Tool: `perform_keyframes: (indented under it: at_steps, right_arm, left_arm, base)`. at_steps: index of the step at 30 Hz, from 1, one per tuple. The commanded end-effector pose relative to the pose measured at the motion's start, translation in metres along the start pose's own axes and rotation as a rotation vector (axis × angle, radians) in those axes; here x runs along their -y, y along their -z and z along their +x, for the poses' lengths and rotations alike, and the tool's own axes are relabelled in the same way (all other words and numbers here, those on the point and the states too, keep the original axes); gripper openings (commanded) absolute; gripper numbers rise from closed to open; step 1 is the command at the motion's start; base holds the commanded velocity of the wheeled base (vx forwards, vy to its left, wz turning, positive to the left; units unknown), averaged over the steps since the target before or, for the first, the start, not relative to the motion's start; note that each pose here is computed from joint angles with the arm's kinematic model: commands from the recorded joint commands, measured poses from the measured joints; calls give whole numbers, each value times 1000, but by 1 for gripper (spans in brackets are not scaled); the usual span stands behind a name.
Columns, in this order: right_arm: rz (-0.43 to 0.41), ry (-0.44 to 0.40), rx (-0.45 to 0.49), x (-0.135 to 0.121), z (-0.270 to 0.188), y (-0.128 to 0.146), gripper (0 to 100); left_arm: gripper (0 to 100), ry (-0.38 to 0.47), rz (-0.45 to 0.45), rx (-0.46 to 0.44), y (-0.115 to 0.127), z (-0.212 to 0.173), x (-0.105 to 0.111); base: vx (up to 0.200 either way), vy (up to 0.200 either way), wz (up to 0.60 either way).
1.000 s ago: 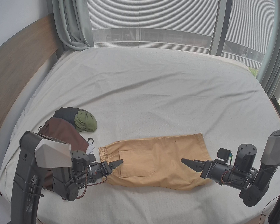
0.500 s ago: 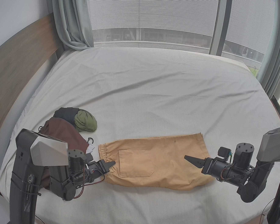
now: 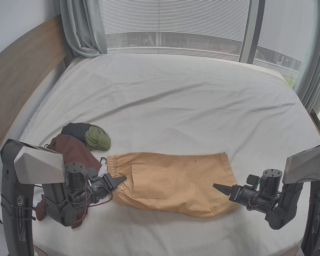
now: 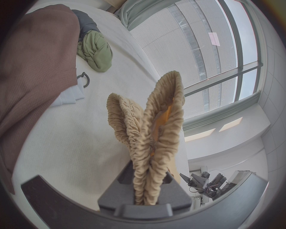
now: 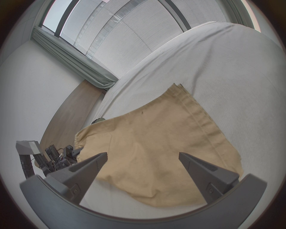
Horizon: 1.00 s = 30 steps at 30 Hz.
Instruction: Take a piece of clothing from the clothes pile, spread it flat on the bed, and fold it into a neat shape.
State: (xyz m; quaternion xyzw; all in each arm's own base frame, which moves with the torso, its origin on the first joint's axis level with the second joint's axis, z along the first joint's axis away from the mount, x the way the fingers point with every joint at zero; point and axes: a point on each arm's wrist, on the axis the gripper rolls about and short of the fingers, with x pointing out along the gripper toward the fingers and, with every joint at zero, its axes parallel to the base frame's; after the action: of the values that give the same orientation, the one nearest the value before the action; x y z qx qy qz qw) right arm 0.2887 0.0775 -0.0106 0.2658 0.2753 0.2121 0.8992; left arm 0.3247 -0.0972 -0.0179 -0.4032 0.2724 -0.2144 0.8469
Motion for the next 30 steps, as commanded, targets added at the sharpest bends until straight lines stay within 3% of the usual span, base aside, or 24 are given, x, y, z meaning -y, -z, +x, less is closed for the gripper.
perform_keyframes:
  at_steps: [1, 10, 30]
  right_arm:
    - [11, 16, -42, 6, 5, 11, 100]
    - [12, 16, -70, 5, 7, 19, 100]
    - [-5, -19, -96, -8, 7, 25, 100]
  left_arm:
    - [0, 16, -2, 18, -11, -14, 6]
    - [0, 20, -33, 3, -27, -47, -2]
    - [0, -28, 13, 29, -33, -64, -12]
  base:
    - [0, 0, 0]
    - [0, 0, 0]
    - [0, 0, 0]
